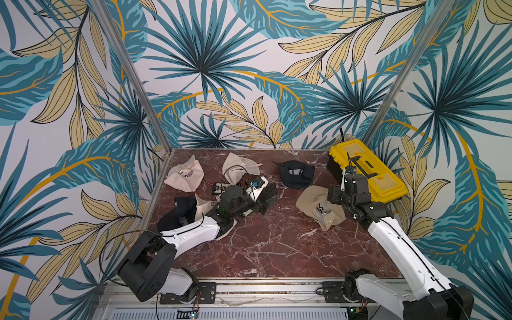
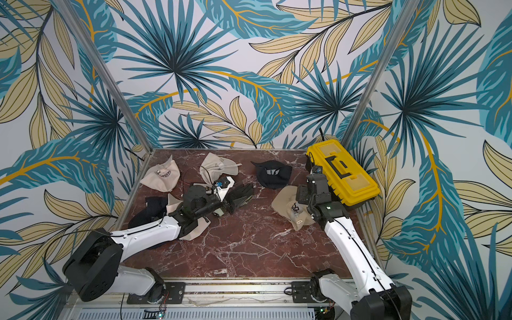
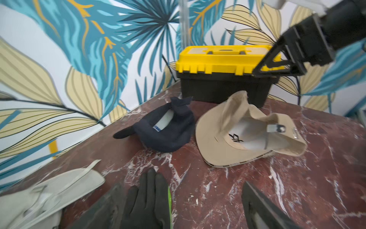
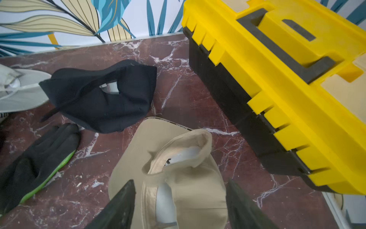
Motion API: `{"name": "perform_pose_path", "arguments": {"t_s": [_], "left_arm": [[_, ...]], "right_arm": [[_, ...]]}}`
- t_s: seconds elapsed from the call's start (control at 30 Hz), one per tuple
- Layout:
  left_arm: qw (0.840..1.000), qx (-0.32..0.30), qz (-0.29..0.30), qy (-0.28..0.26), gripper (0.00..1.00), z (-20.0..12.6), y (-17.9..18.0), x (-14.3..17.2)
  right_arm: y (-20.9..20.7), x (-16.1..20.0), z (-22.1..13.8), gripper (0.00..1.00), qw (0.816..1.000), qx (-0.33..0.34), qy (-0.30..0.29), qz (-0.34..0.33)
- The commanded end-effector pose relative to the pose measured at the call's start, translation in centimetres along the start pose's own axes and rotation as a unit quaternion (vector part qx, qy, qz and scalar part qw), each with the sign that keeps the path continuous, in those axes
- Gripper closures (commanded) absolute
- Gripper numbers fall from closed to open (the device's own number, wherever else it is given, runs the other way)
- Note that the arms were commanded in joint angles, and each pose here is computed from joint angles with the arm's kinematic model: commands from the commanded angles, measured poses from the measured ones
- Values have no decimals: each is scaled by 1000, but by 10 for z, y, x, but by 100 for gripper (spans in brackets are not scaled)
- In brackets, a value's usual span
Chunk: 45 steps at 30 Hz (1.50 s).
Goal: Open the adjustable buckle of the baseball cap
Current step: Place the baseball cap at the center of the board, then reset both arms
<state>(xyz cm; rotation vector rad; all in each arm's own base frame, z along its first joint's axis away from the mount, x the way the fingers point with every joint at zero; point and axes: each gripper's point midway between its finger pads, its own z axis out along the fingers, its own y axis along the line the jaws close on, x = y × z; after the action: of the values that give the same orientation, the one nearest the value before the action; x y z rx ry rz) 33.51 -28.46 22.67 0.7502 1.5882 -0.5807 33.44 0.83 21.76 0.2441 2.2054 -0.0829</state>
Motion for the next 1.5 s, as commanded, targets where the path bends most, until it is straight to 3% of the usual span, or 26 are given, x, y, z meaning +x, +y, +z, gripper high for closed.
{"name": "perform_pose_path", "arguments": {"t_s": [0.0,0.13,0.3,0.5,0.67,1.0,1.23,1.47], "left_arm": [[994,-94,-40,-38,0,-24,36,-23],[987,-137,-46,-72,1,-57,62,-41],[952,-284,-66,-92,1,-108,134,-41],[914,-400,-47,-57,1,-148,191,-14],[882,-466,-74,-8,1,-183,229,39],[857,-500,-113,59,1,-207,253,103],[870,-467,-153,45,1,-192,249,118],[864,-477,-152,56,1,-181,259,147]], "right_arm": [[8,-15,-5,21,999,-31,-38,7],[18,-28,-7,17,995,-63,-80,-7],[20,-41,0,17,989,-68,-128,-10],[5,-37,9,17,982,-32,-184,-14],[-1,-18,27,18,982,-12,-186,-34],[-2,10,67,18,983,1,-179,-51],[-5,20,81,18,980,8,-188,-61],[-2,39,91,19,977,-14,-205,-62]]}}
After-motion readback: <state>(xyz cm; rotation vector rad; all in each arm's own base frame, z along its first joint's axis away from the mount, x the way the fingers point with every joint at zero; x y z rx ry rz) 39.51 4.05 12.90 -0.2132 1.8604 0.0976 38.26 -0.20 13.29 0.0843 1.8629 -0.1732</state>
